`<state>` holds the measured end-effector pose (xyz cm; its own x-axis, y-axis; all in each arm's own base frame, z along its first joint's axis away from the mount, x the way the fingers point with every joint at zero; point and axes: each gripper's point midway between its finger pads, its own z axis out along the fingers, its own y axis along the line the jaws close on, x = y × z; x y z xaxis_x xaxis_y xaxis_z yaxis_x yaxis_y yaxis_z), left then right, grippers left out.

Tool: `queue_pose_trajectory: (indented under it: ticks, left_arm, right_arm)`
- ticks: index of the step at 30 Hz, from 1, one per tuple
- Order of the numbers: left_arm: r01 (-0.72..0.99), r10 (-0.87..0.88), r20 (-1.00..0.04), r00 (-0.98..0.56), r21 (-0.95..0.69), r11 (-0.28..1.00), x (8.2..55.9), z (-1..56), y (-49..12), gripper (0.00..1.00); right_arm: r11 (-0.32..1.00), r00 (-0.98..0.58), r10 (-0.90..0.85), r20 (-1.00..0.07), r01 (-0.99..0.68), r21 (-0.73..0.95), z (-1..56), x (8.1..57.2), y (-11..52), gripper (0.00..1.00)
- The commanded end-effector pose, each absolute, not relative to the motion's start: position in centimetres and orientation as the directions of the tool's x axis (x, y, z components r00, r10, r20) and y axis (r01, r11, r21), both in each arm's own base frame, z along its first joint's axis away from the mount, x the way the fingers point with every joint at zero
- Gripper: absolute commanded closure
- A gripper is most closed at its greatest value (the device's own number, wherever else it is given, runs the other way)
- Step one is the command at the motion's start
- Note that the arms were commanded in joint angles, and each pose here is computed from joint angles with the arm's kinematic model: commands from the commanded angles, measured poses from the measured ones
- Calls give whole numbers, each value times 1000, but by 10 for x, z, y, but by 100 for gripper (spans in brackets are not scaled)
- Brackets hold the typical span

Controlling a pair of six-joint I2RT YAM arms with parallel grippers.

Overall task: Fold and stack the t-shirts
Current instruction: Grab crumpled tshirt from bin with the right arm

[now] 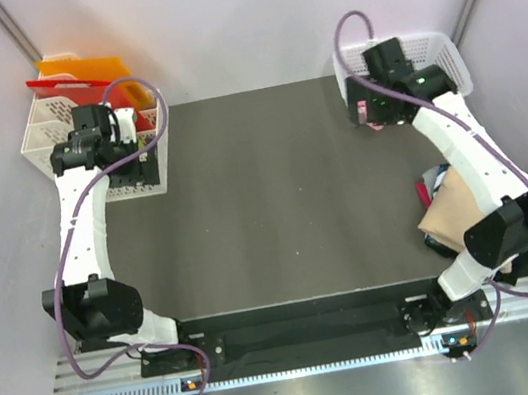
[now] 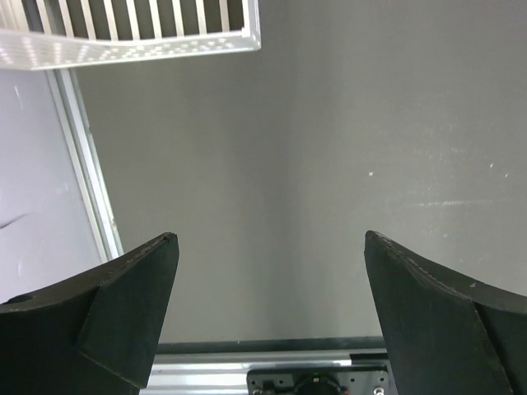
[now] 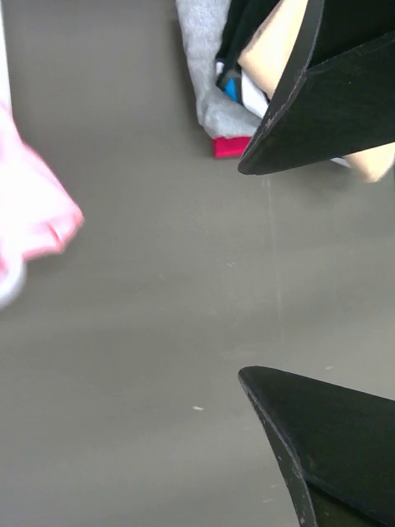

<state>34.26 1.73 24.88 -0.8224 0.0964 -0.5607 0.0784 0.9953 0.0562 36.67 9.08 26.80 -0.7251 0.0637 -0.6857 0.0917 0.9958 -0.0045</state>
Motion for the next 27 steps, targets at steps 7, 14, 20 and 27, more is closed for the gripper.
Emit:
queue_pose_trajectory:
  ticks: [7,14,20,27]
  left_arm:
    - [55,57,-609,-791,22,998,381,258,16,1]
    - [74,97,-591,-801,64,995,384,246,22,1]
    - [87,121,-567,-815,86,992,382,230,25,1]
    - [79,110,-553,-826,79,994,387,219,25,1]
  right_arm:
    - [886,-598,404,-692,445,134,250,476,-50,0]
    - [893,-600,428,-676,398,212,217,525,-41,4]
    - [890,-612,451,-649,359,281,200,556,-28,7]
    - [890,-634,456,-625,304,341,187,574,-14,17]
